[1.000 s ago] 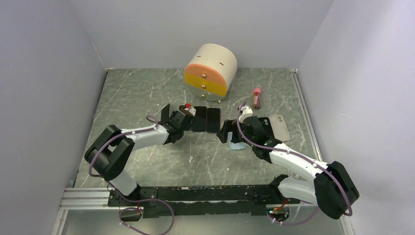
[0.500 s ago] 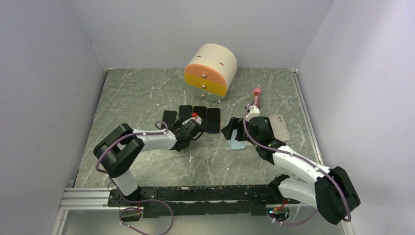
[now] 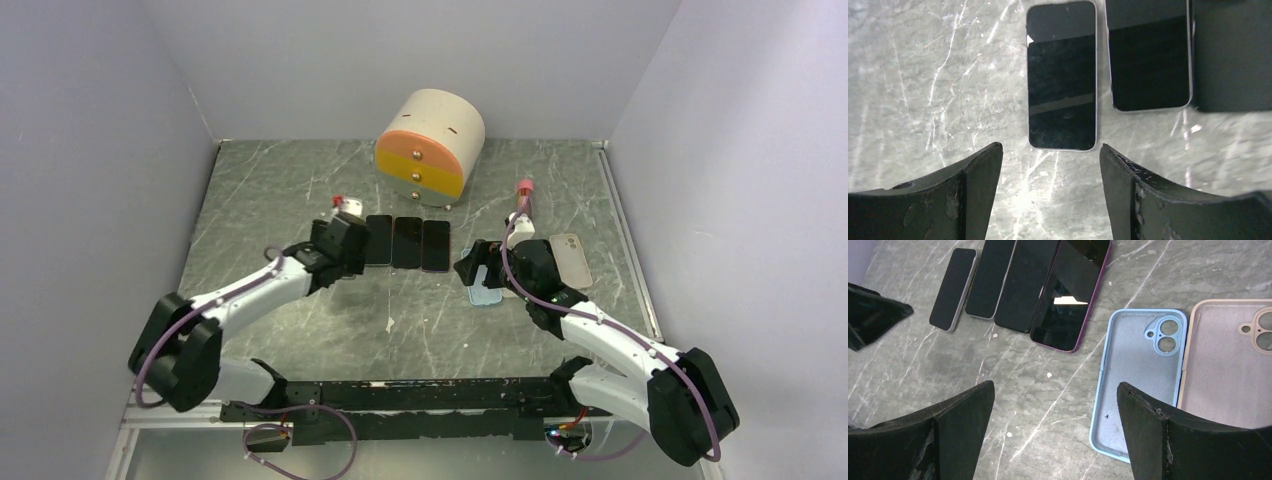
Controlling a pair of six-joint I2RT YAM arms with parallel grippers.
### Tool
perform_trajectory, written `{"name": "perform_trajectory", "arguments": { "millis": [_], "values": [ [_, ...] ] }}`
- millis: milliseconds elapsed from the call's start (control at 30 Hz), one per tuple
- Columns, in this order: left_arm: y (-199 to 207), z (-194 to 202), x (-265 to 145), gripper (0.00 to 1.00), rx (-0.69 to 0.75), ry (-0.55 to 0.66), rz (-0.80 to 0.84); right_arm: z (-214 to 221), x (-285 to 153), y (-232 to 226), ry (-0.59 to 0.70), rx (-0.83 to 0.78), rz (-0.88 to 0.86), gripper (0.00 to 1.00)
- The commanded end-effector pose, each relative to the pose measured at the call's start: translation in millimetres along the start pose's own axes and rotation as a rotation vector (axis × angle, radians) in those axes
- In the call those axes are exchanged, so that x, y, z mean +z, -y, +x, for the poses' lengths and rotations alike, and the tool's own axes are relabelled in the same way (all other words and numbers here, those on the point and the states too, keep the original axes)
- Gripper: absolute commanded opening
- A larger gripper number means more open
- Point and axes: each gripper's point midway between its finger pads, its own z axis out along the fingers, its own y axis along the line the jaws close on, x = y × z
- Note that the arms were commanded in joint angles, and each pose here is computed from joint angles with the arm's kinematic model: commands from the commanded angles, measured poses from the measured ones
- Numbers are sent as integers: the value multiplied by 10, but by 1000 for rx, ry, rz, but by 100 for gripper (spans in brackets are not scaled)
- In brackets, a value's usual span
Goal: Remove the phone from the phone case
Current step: Place the phone at the center of the board, then adjust the phone at the center of the board.
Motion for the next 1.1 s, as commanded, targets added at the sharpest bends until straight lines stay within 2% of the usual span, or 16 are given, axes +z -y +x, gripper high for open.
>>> {"name": "perform_trajectory", "arguments": {
  "millis": [0, 200, 267, 400, 500, 633, 1067],
  "values": [
    [34, 38, -113, 76, -273, -65, 144, -141, -12, -89, 57, -3, -44, 95],
    [-78, 349, -97, 75, -605, -225, 193, -140, -9, -88, 58, -4, -45, 95],
    [-50, 389, -97, 74, -717, -247, 231, -133, -7, -85, 56, -5, -44, 95],
    [-45, 514, -62, 70, -913, -313, 207, -133, -6, -72, 58, -7, -38, 94],
    [-5, 539, -25, 68, -1008, -322, 221, -128, -1, -63, 59, -6, -35, 94],
    [-3, 475, 83, 68, -1061, -276, 238, -115, 13, -54, 52, -7, -32, 94],
    [-26, 266, 455, 68, -1054, -217, 237, -127, 9, -38, 58, -14, -23, 94]
  ]
}}
